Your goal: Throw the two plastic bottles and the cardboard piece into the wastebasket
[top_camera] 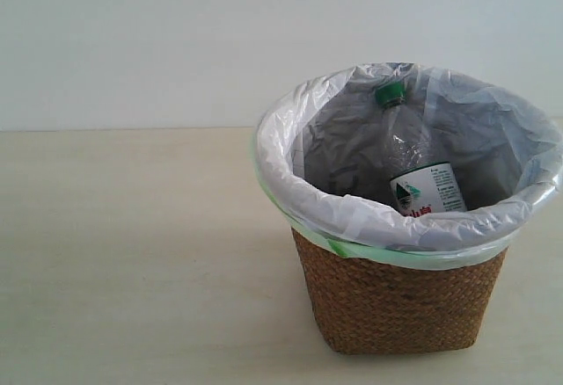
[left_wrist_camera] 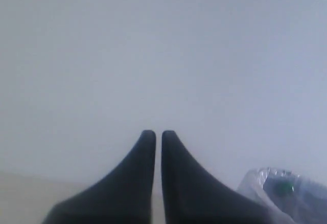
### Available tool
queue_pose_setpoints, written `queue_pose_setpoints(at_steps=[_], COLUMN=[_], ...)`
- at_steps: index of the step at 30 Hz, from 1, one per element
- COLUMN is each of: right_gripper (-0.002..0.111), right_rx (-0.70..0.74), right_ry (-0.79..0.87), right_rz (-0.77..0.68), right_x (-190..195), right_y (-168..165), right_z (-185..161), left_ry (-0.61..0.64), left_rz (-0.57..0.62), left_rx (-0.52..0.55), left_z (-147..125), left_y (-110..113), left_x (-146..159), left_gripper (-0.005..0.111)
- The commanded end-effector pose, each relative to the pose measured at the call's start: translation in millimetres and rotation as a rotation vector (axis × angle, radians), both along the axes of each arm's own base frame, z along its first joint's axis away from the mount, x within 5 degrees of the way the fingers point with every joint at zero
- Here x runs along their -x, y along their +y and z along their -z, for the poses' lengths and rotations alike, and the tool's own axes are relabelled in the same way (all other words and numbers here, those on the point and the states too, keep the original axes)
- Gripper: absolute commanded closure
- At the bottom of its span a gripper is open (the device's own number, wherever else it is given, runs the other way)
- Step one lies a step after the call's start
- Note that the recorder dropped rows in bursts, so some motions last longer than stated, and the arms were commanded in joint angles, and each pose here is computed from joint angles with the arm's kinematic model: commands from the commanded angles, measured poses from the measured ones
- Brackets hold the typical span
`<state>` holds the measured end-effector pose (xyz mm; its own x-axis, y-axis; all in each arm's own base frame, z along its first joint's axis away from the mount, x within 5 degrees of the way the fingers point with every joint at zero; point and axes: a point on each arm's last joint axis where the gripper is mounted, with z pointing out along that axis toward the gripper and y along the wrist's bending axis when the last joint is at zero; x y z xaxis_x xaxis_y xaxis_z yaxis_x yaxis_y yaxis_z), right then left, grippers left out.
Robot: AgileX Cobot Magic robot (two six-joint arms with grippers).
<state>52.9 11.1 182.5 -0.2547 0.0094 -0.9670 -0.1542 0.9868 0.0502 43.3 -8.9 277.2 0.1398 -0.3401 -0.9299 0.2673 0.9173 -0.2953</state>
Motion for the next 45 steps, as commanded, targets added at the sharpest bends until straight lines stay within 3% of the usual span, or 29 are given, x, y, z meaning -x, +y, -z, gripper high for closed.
queue_pose_setpoints(at_steps=[1, 8, 18, 23, 26, 29, 33, 45], right_gripper=[0.108, 0.108, 0.108, 0.108, 0.108, 0.108, 0.108, 0.108], right_rx=[0.008, 0.008, 0.008, 0.008, 0.008, 0.008, 0.008, 0.008], right_ry=[-0.012, -0.012, -0.012, -0.012, -0.012, -0.012, -0.012, -0.012], right_rz=[0.006, 0.006, 0.006, 0.006, 0.006, 0.006, 0.006, 0.006], right_x=[0.1, 0.1, 0.1, 0.1, 0.1, 0.1, 0.1, 0.1], right_y=[-0.5, -0.5, -0.5, -0.5, -0.5, -0.5, -0.5, -0.5], right_z=[-1.0, -1.0, -1.0, -1.0, -1.0, -1.0, -1.0, -1.0], left_ry=[-0.149, -0.081, 0.183, 0.247, 0.242, 0.266, 0.371, 0.396], left_rz=[0.005, -0.075, -0.131, -0.130, -0.123, -0.115, -0.092, -0.087], left_rx=[-0.002, -0.013, -0.046, -0.002, -0.064, -0.209, -0.336, -0.343], left_z=[19.3, 39.8, 68.9, 74.1, 74.5, 78.8, 90.3, 92.7], left_y=[-3.4, -0.2, 4.6, 5.0, 3.8, 2.4, 1.4, 1.3], left_x=[-1.2, -7.4, -13.0, -13.0, -12.9, -12.5, -10.8, -10.2], left_gripper=[0.103, 0.103, 0.103, 0.103, 0.103, 0.103, 0.103, 0.103])
